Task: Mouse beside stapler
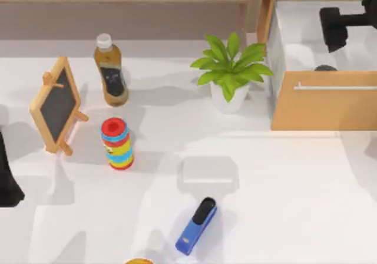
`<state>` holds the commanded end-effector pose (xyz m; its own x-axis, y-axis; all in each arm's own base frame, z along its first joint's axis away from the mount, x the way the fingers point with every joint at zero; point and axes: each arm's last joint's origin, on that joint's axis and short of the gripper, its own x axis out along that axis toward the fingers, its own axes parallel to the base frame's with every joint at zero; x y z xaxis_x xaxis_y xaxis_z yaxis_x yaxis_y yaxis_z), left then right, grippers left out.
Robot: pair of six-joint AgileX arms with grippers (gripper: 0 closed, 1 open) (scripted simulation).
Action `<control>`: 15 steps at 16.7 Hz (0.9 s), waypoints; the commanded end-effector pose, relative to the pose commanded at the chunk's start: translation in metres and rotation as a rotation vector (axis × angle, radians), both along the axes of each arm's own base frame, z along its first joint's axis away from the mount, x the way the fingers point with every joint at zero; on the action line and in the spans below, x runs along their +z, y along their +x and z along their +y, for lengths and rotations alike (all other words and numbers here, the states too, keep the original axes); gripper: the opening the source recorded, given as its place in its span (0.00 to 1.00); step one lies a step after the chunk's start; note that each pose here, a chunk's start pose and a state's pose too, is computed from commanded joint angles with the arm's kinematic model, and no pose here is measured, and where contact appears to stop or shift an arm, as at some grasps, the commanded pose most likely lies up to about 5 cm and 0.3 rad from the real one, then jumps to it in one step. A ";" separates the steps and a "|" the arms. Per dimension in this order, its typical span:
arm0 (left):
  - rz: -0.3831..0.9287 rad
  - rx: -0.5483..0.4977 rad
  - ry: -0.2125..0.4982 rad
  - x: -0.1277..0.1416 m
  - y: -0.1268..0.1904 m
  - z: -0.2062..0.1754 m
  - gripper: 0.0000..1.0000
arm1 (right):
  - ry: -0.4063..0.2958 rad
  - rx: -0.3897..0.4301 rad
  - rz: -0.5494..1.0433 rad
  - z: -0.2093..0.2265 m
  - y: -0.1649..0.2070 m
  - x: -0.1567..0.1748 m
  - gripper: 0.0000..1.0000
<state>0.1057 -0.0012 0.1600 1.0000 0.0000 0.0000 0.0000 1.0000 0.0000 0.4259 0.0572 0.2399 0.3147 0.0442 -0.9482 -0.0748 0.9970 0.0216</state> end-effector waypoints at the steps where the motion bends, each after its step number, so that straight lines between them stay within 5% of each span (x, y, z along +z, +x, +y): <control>1: 0.000 0.000 0.000 0.000 0.000 0.000 1.00 | -0.006 0.004 0.050 0.004 0.014 -0.015 1.00; 6: 0.000 0.000 0.000 0.000 0.000 0.000 1.00 | -0.031 0.006 0.204 0.012 0.051 -0.069 1.00; 15: 0.000 0.000 0.000 0.000 0.000 0.000 1.00 | -0.034 0.002 0.219 0.011 0.056 -0.076 1.00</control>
<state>0.1057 -0.0012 0.1600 1.0000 0.0000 0.0000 0.0000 1.0000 0.0000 0.4817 0.0683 0.1638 0.1014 0.0115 -0.9948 -0.0742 0.9972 0.0040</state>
